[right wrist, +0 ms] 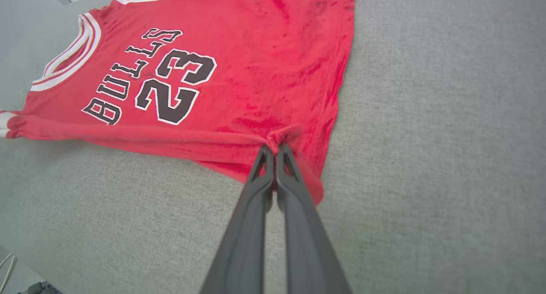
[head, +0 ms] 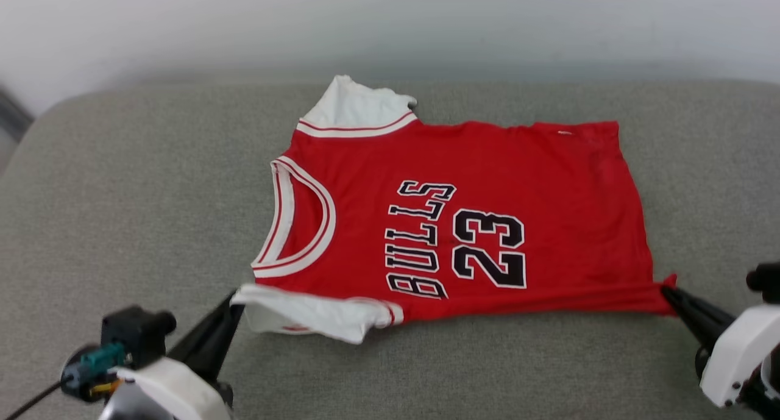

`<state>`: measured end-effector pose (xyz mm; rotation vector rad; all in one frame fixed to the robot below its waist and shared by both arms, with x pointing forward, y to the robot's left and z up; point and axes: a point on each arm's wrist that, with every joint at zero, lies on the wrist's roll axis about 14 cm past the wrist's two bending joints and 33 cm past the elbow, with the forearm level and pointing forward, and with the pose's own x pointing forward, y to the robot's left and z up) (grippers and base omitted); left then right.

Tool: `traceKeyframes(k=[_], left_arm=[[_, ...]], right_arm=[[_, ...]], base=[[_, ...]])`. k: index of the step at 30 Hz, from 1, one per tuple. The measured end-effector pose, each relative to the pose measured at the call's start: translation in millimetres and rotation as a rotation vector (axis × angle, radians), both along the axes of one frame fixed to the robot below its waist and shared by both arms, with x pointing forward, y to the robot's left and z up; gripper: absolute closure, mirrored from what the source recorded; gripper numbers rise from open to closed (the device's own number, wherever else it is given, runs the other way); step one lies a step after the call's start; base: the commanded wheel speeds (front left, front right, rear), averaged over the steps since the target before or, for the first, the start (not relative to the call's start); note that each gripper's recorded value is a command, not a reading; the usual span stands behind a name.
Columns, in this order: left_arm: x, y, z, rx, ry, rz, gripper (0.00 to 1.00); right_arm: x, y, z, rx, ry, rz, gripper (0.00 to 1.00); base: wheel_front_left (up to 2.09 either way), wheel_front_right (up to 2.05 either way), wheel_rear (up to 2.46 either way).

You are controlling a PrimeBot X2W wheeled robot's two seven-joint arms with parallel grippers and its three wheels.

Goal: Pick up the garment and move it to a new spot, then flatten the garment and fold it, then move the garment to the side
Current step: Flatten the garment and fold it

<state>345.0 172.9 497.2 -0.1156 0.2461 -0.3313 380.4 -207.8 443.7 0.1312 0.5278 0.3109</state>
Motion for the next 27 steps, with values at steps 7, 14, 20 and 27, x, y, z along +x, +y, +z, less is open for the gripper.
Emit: traceKeyframes(k=[7, 14, 20, 27], left_arm=[[56, 0, 4, 0.044, -0.050, -0.021, 1.00], [101, 2, -34, 0.086, 0.033, -0.026, 1.00], [120, 8, -70, 0.134, 0.095, -0.016, 1.00], [120, 20, -102, 0.161, 0.171, 0.035, 0.00]], right_arm=[[36, 6, -8, -0.057, 0.029, 0.038, 1.00], [65, 8, -39, -0.103, 0.102, 0.043, 1.00], [77, 10, -66, -0.125, 0.157, 0.047, 1.00], [84, 10, -73, -0.135, 0.158, 0.039, 0.59]], base=[[0.00, 0.00, 0.00], [0.00, 0.00, 0.00], [0.00, 0.00, 0.00], [0.00, 0.00, 0.00]])
